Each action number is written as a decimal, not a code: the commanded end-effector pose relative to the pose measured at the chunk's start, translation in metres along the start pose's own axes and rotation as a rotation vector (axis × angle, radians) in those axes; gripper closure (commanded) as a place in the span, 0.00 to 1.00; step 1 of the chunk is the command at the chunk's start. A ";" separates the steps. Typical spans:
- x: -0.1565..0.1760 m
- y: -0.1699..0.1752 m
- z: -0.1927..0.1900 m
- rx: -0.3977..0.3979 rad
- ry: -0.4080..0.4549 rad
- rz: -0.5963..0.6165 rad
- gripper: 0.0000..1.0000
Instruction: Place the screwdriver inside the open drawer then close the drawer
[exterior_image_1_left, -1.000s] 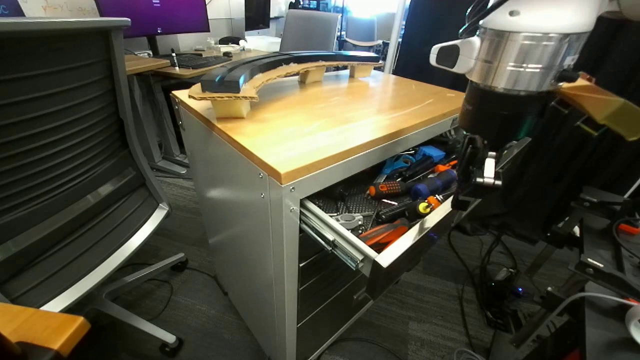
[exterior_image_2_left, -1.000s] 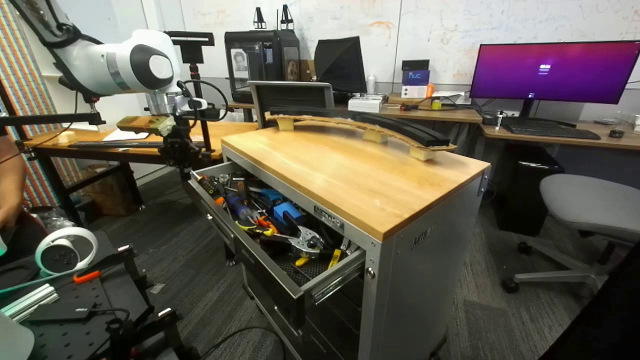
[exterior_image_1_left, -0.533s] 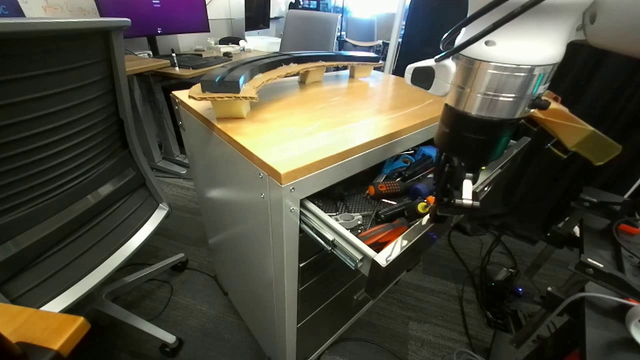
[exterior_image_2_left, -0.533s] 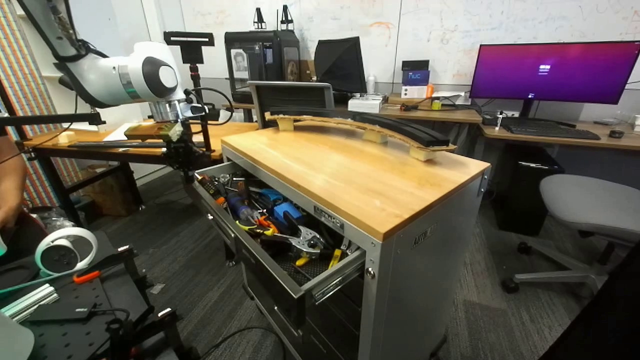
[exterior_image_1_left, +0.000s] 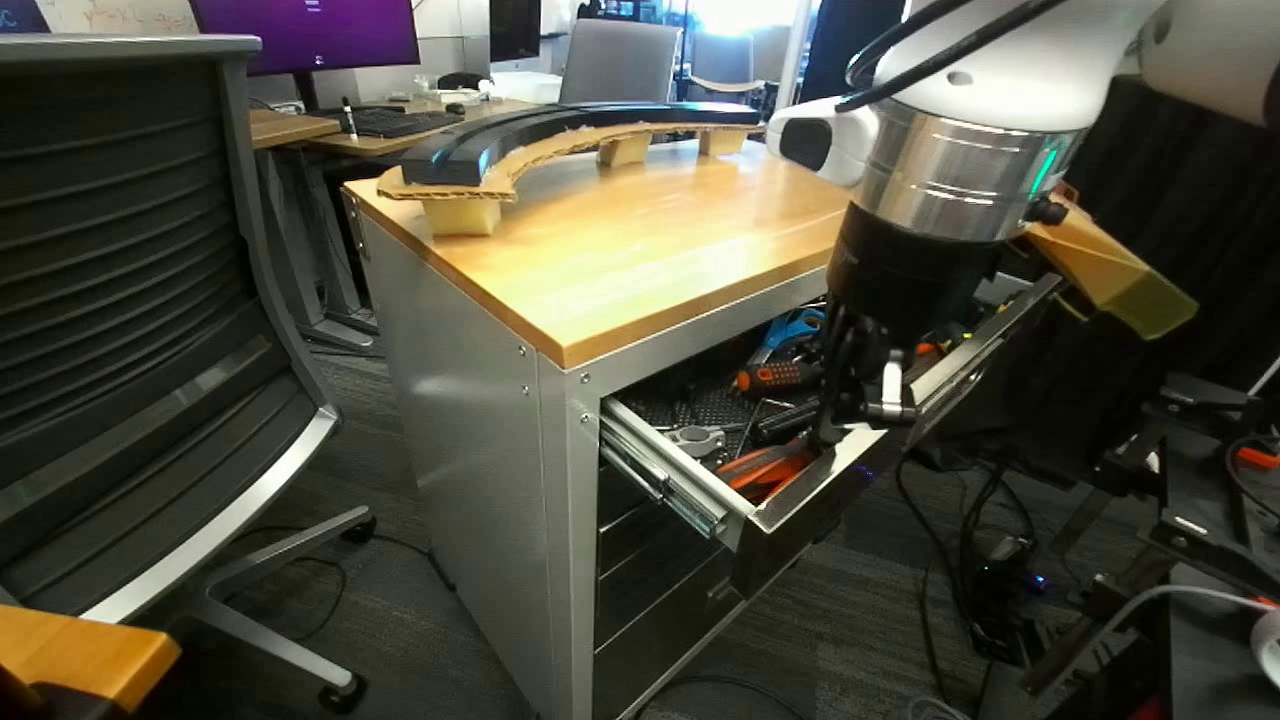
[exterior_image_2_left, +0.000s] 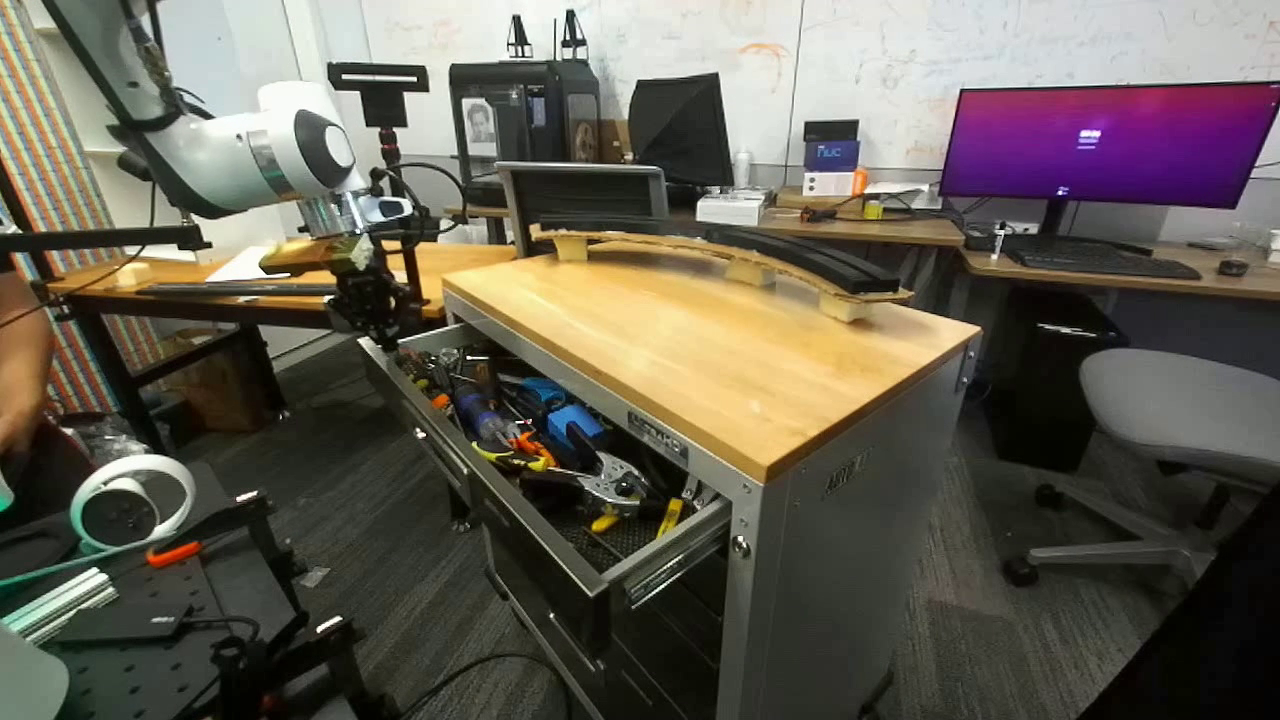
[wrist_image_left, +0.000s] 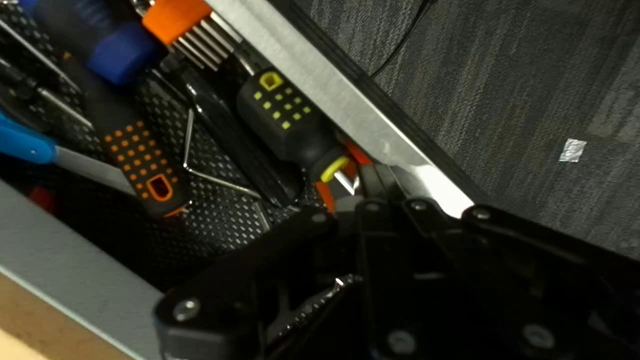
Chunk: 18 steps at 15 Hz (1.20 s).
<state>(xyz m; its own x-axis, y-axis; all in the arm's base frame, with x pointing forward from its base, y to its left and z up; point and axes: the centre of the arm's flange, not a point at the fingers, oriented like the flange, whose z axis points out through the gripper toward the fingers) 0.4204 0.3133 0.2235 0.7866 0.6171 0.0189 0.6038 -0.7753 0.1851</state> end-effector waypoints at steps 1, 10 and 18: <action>0.016 0.000 0.003 -0.076 0.068 -0.025 0.95; -0.006 0.006 -0.004 -0.179 0.102 -0.075 0.95; -0.066 0.066 -0.046 -0.188 -0.089 0.224 0.92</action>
<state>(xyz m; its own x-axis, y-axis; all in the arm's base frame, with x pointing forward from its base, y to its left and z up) 0.4069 0.2579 0.2469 0.8416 0.5396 0.0224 0.4981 -0.7916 0.3538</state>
